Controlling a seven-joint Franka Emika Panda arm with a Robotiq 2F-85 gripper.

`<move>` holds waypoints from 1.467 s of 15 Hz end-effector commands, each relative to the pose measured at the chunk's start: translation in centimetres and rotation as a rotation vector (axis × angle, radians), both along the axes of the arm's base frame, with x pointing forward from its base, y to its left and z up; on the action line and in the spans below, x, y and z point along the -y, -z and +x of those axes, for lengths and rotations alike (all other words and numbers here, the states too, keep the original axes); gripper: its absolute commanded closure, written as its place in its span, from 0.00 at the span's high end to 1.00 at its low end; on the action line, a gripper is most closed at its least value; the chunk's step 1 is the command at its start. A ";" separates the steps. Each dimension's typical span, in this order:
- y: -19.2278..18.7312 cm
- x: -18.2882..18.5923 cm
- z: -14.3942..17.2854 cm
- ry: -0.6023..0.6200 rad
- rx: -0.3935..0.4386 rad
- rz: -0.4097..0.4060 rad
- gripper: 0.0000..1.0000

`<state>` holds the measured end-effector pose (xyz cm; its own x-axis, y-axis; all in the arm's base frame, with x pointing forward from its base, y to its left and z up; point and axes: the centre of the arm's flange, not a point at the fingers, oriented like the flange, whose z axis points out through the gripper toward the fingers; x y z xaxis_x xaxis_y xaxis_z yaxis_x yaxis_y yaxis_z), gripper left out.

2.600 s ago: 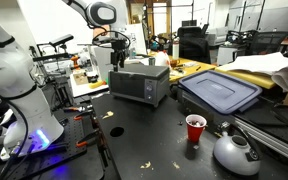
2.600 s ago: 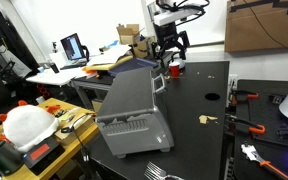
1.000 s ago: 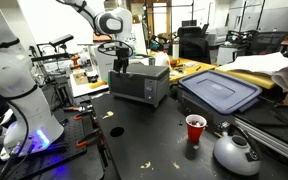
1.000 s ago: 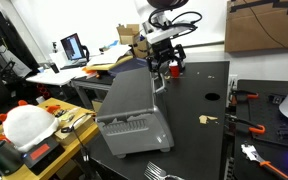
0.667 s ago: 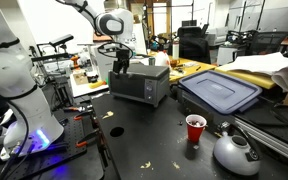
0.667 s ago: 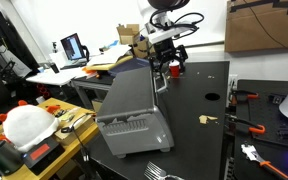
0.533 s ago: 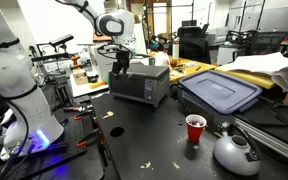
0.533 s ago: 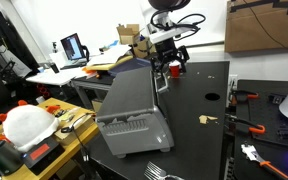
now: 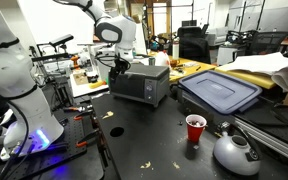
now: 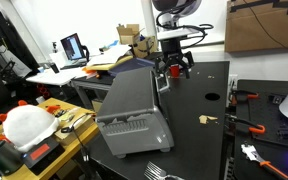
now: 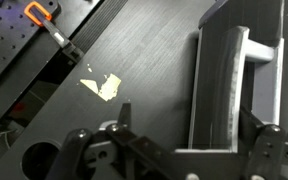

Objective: Open the toaster oven door.

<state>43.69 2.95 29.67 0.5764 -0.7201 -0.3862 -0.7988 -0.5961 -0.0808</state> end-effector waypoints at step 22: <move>10.0 5.6 -5.4 0.002 0.132 0.433 1.00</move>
